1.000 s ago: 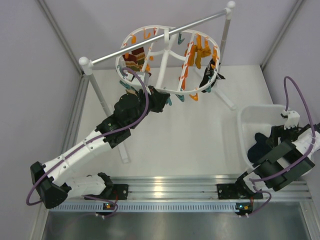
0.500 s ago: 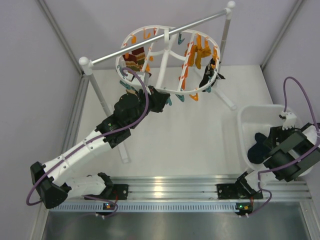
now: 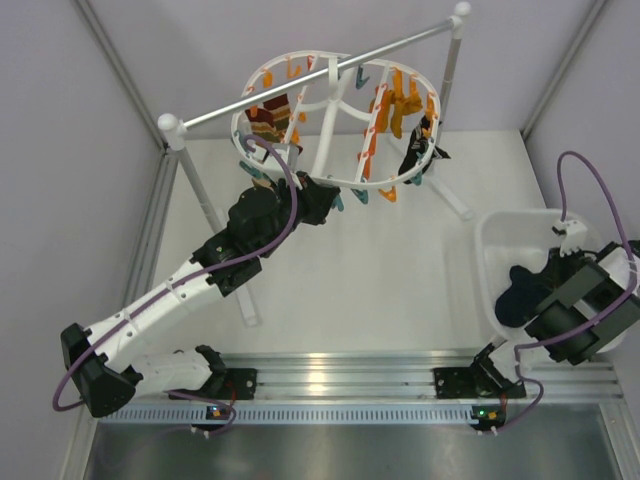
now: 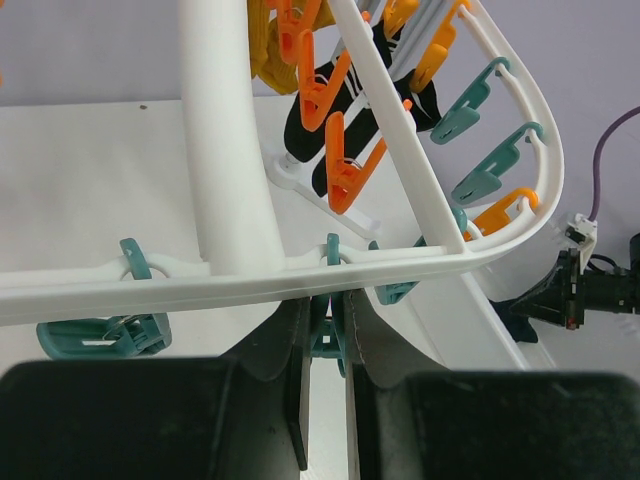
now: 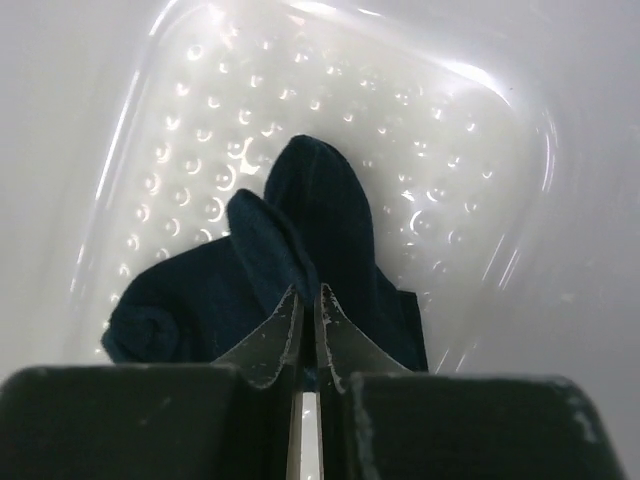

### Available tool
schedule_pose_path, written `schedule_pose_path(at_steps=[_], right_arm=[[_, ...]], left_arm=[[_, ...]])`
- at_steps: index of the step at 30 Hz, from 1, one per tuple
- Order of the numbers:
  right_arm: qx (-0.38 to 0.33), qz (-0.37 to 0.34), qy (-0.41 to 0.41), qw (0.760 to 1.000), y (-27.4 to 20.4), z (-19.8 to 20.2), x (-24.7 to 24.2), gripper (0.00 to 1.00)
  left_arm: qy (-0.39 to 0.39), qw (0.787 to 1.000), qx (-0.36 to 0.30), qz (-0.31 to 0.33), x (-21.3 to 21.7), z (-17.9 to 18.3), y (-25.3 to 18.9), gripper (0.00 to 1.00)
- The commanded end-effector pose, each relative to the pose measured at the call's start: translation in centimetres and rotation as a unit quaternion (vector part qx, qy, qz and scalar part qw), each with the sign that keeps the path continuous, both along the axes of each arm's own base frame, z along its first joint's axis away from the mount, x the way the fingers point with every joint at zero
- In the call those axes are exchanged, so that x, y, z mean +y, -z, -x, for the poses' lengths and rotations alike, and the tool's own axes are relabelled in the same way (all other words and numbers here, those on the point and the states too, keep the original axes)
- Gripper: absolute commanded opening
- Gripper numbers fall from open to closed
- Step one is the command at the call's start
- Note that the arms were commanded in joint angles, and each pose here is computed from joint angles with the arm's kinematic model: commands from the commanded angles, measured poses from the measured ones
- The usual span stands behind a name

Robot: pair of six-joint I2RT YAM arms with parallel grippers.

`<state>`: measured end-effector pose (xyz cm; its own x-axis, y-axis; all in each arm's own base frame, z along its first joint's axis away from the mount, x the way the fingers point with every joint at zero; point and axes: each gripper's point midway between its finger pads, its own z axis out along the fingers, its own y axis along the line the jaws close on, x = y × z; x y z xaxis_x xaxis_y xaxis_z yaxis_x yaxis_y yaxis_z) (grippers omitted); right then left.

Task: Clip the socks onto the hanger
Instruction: Pick up the sock from the bin, then clamp the sock onto the hanger.

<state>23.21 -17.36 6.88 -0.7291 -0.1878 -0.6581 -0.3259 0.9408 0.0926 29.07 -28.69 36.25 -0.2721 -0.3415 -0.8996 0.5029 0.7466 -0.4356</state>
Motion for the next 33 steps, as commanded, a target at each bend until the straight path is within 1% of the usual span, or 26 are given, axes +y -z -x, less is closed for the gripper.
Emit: schedule_pose_path(at_steps=[1,2,4,7,8,9,11,14,16,17,18,19,20,21,22,23,24,25,26,27,28,29,30,31,32,33], right_arm=[[-0.065,0.031,-0.024,0.997,-5.0,-0.7,-0.2,0.00],[-0.070,0.022,-0.038,0.997,-5.9,-0.2,0.8,0.00],[-0.086,0.029,-0.042,0.995,-7.9,0.1,0.6,0.00],[-0.116,0.018,-0.080,0.990,-11.3,1.1,2.6,0.00],[-0.124,0.000,-0.100,0.987,-12.3,1.8,4.4,0.00],[-0.137,0.010,-0.114,0.984,-13.5,1.8,4.7,0.00],[-0.162,0.029,-0.111,0.980,-15.4,1.8,5.7,0.00],[-0.189,0.058,-0.155,0.968,-16.6,1.6,8.2,0.00],[-0.205,0.068,-0.201,0.956,-17.4,1.6,11.3,0.00],[-0.209,0.060,-0.213,0.952,-17.6,1.6,12.6,0.00],[-0.228,0.051,-0.251,0.939,-18.4,1.5,15.2,0.00],[-0.237,0.040,-0.267,0.933,-18.8,1.6,16.6,0.00],[-0.251,0.010,-0.268,0.930,-19.8,1.7,18.3,0.00],[-0.258,-0.014,-0.294,0.920,-20.3,1.7,20.4,0.00],[-0.281,-0.015,-0.301,0.911,-21.2,0.9,21.0,0.00],[-0.284,-0.057,-0.290,0.912,-22.2,1.4,22.6,0.00],[-0.282,-0.084,-0.310,0.904,-22.1,1.8,24.4,0.00],[-0.325,-0.061,-0.323,0.887,-23.4,0.2,24.6,0.00],[-0.310,-0.101,-0.298,0.897,-24.0,0.9,25.8,0.00],[-0.304,-0.124,-0.316,0.890,-23.2,0.9,27.6,0.00],[-0.291,-0.158,-0.300,0.895,-23.4,1.0,28.6,0.00],[-0.341,-0.130,-0.304,0.880,-24.9,-0.1,29.0,0.00],[-0.330,-0.148,-0.327,0.873,-24.0,0.4,31.0,0.00],[-0.322,-0.163,-0.330,0.872,-23.9,0.6,32.1,0.00],[-0.336,-0.150,-0.317,0.874,-24.2,-0.5,32.5,0.00],[-0.331,-0.158,-0.335,0.868,-24.1,-0.1,34.2,0.00]], left_arm=[[0.001,1.000,-0.018,0.012,0.2,0.1,-1.9,0.00],[0.001,1.000,-0.018,0.012,0.2,0.1,-1.9,0.00],[0.002,1.000,-0.019,0.012,0.3,0.2,-1.9,0.00],[0.004,1.000,-0.020,0.015,0.4,0.4,-2.1,0.00],[0.004,1.000,-0.019,0.015,0.4,0.3,-2.0,0.00],[0.006,1.000,-0.020,0.015,0.3,0.4,-2.1,0.00],[0.007,1.000,-0.019,0.015,0.3,0.5,-2.0,0.00],[0.007,1.000,-0.020,0.017,0.3,0.5,-2.0,0.00],[0.008,1.000,-0.023,0.019,0.4,0.6,-2.2,0.00],[0.009,1.000,-0.023,0.019,0.4,0.6,-2.1,0.00],[0.010,0.999,-0.024,0.020,0.4,0.7,-2.2,0.00],[0.009,0.999,-0.023,0.020,0.4,0.6,-2.1,0.00],[0.010,0.999,-0.023,0.021,0.4,0.7,-2.2,0.00],[0.010,0.999,-0.024,0.023,0.4,0.7,-2.3,0.00],[0.012,0.999,-0.023,0.023,0.3,0.8,-2.1,0.00],[0.013,0.999,-0.022,0.023,0.3,0.8,-2.1,0.00],[0.015,0.999,-0.022,0.024,0.3,0.8,-2.0,0.00],[0.017,0.999,-0.021,0.025,0.3,0.9,-2.1,0.00],[0.017,0.999,-0.022,0.026,0.3,1.0,-2.1,0.00],[0.020,0.999,-0.022,0.027,0.2,1.0,-2.1,0.00],[0.022,0.999,-0.021,0.026,0.1,1.0,-1.8,0.00],[0.021,0.999,-0.021,0.026,0.1,1.0,-1.8,0.00],[0.023,0.999,-0.021,0.027,0.0,1.0,-1.8,0.00],[0.023,0.999,-0.021,0.026,0.0,1.0,-1.7,0.00],[0.023,0.999,-0.021,0.026,0.0,1.0,-1.6,0.00],[0.022,0.999,-0.020,0.027,0.1,1.0,-1.6,0.00]])
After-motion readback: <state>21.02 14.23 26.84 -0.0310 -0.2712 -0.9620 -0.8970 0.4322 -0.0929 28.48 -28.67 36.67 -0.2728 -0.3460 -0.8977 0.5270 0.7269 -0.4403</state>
